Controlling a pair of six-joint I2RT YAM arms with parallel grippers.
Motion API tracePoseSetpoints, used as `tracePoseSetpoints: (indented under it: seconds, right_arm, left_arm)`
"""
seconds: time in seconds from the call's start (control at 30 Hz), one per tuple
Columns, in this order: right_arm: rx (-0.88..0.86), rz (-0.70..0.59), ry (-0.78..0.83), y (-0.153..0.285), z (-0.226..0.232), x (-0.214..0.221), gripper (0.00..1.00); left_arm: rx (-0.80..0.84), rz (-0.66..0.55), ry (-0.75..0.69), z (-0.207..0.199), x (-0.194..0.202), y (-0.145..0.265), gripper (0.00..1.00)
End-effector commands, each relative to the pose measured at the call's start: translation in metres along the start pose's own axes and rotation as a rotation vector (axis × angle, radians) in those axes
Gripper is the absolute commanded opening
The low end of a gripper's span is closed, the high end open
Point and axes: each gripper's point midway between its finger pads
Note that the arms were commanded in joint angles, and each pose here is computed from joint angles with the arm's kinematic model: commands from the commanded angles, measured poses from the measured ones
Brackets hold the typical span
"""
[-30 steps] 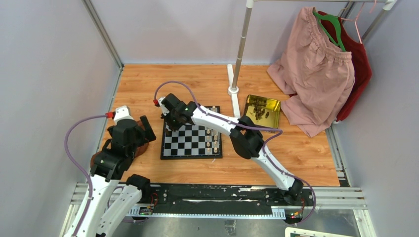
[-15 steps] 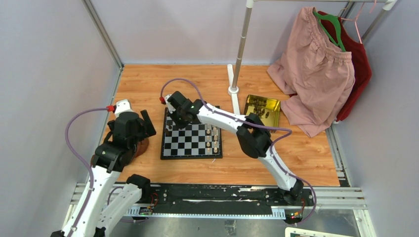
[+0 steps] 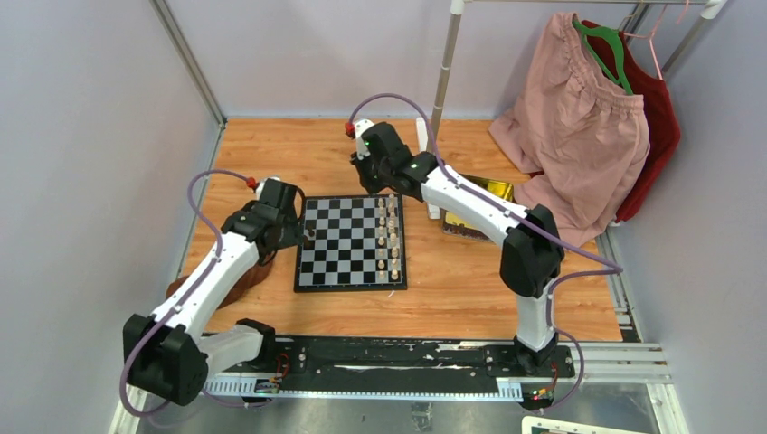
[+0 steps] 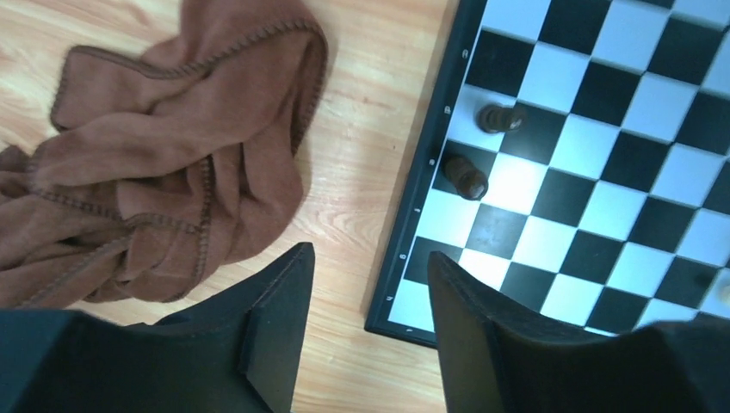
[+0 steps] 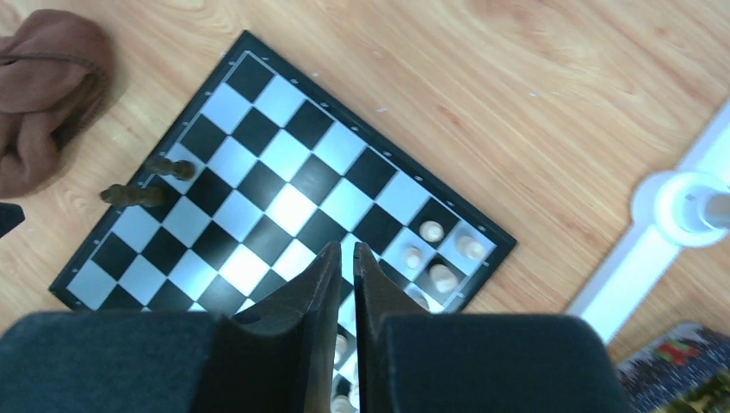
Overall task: Set up the chess pieces on the board
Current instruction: Move the chessboard to the center of the board.
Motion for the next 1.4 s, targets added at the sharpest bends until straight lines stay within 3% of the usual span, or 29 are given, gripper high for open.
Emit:
tracePoseSetpoints:
  seconds: [0.0, 0.27, 0.47, 0.97, 1.37]
  right_arm:
    - [0.088, -0.041, -0.017, 0.013, -0.032, -0.002, 0.16]
    - [0.101, -0.040, -0.046, 0.024, -0.045, 0.017, 0.16]
    - [0.109, -0.041, -0.053, 0.028, -0.050, 0.022, 0.16]
    - [0.134, -0.025, -0.057, 0.029, -0.062, 0.032, 0.16]
    - [0.205, -0.026, -0.096, 0.044, -0.087, 0.038, 0.15]
  left_arm:
    - [0.062, 0.022, 0.064, -0.022, 0.008, -0.019, 0.44]
    - [0.014, 0.034, 0.153, -0.014, 0.007, -0.048, 0.15]
    - [-0.018, 0.080, 0.186, -0.003, 0.017, -0.073, 0.01]
    - [0.052, 0.172, 0.262, -0.019, 0.026, -0.115, 0.00]
    - [0.129, 0.203, 0.314, -0.035, 0.031, -0.121, 0.00]
Point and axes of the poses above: each gripper's point midway between its finger pads, its own y axis back along the fingers, its own z axis along the line the jaws close on, x = y × z, and after that the axes turned 1 degree about y, right-handed
